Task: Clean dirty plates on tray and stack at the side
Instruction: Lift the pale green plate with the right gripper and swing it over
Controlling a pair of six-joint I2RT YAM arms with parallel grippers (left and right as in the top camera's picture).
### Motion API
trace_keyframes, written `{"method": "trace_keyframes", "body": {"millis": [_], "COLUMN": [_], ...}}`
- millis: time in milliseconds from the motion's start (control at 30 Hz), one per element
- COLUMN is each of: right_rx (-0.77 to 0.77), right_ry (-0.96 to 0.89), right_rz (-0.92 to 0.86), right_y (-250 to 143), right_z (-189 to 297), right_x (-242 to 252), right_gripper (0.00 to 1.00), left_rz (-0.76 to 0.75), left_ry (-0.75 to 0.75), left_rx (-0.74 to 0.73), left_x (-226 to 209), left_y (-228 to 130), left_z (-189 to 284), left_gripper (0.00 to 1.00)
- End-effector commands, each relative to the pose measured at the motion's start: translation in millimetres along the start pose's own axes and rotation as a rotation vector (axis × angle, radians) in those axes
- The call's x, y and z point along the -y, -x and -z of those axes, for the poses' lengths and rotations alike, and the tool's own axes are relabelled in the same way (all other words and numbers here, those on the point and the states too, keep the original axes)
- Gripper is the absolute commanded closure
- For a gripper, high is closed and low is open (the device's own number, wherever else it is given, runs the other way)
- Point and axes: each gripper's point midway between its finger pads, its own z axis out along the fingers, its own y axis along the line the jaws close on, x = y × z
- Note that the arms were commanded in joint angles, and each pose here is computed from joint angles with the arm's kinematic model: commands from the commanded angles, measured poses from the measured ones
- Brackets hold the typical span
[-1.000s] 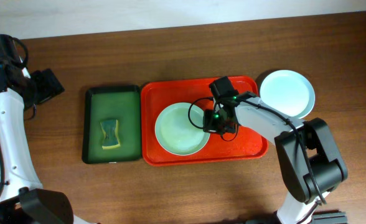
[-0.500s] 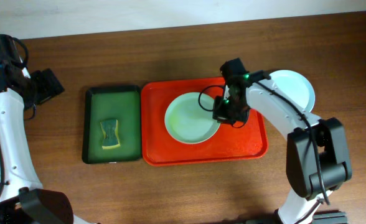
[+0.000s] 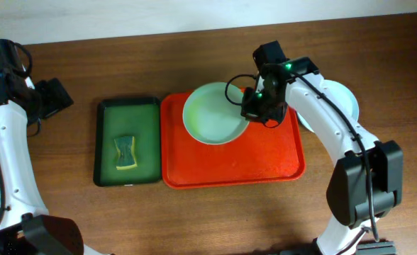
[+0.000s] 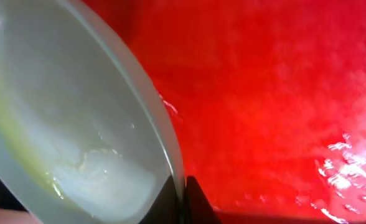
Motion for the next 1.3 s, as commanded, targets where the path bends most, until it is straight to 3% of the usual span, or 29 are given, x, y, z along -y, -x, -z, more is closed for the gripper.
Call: {"method": "trace_keyframes", "body": {"millis": [0,233,500,667,800,1000,1133,1267], "right_rx": [0.078,0.394,0.69,0.89,1.072,1.242,1.327,1.37], "right_ry": [0.096,0.042,-0.073,-0.236,-0.328,-0.587,-0.695,-0.678], "right_rz": [0.034,0.141,0.337,0.547,0.708,0.859,0.88,0.854], "right_y": [2,-5,-8,-7,-28,-43,-50,-56], "right_z": [6,-12,-12,15,45,90,121,133], "right_x": [-50,-135,-179,-195,-230,-247,-258,-265], "right_gripper": [0.96,0.96,0.96,0.96,0.96,0.96,0.96,0.96], "left_rz": [0.018,0.018,0.018,0.018,0.018,0.018,0.018,0.018], "left_ry": [-0.006,-0.006,-0.006,-0.007,-0.006,-0.007,-0.006,-0.006], "left_rx": [0.003,0.003,0.003,0.003,0.003,0.003,0.003,0.003], "left_x": [-1,-1,-1,0,-1,0,-1,-1], "left_y": [1,1,1,1,1,1,1,1], "left_z": [2,2,2,2,2,2,2,2], "left_gripper": [0.01,0.01,0.01,0.01,0.01,0.01,0.01,0.01]}}
